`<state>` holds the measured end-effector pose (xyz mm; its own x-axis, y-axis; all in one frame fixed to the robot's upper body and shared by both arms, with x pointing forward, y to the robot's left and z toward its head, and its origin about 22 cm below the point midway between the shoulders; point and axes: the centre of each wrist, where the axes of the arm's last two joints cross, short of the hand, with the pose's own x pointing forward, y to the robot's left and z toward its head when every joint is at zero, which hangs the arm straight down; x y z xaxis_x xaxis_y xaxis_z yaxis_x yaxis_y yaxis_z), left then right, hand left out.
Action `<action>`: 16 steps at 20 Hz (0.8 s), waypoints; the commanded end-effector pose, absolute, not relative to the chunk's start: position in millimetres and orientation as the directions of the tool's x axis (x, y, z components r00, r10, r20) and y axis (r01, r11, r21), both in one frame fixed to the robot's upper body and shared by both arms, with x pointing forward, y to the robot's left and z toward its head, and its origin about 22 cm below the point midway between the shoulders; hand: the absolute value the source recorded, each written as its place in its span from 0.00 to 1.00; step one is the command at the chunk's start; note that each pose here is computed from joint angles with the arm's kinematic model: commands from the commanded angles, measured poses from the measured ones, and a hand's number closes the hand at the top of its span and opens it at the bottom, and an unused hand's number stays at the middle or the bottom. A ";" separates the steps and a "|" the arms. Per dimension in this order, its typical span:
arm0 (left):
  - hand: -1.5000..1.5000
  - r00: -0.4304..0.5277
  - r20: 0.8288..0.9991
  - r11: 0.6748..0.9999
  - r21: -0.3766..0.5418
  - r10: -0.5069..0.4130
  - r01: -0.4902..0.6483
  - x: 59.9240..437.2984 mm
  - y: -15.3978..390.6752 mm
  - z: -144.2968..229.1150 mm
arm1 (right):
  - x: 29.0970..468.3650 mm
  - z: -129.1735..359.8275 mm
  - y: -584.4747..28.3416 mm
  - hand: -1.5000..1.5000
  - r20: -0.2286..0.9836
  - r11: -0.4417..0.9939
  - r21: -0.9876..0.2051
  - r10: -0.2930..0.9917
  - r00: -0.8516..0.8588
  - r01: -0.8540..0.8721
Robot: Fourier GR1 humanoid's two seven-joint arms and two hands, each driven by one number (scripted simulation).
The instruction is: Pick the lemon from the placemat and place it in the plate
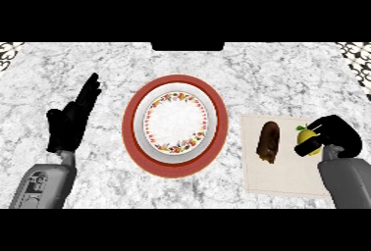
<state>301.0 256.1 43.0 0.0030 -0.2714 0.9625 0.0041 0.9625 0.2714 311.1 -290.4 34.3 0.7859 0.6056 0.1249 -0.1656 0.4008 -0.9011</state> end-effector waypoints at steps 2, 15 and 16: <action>0.50 0.003 0.958 0.958 0.288 -0.288 -0.008 298.6 263.4 46.5 | 313.0 38.6 -288.7 1.00 0.126 0.360 -0.924 0.605 0.786 -0.129; 0.50 0.012 0.961 0.961 0.278 -0.278 -0.008 291.0 275.1 35.3 | 237.0 86.1 -261.9 1.00 0.303 0.302 -0.953 0.946 0.113 0.025; 0.50 0.017 0.961 0.961 0.277 -0.277 -0.020 298.8 259.1 33.6 | 232.8 87.9 -257.0 1.00 0.310 0.302 -0.947 0.948 0.069 0.111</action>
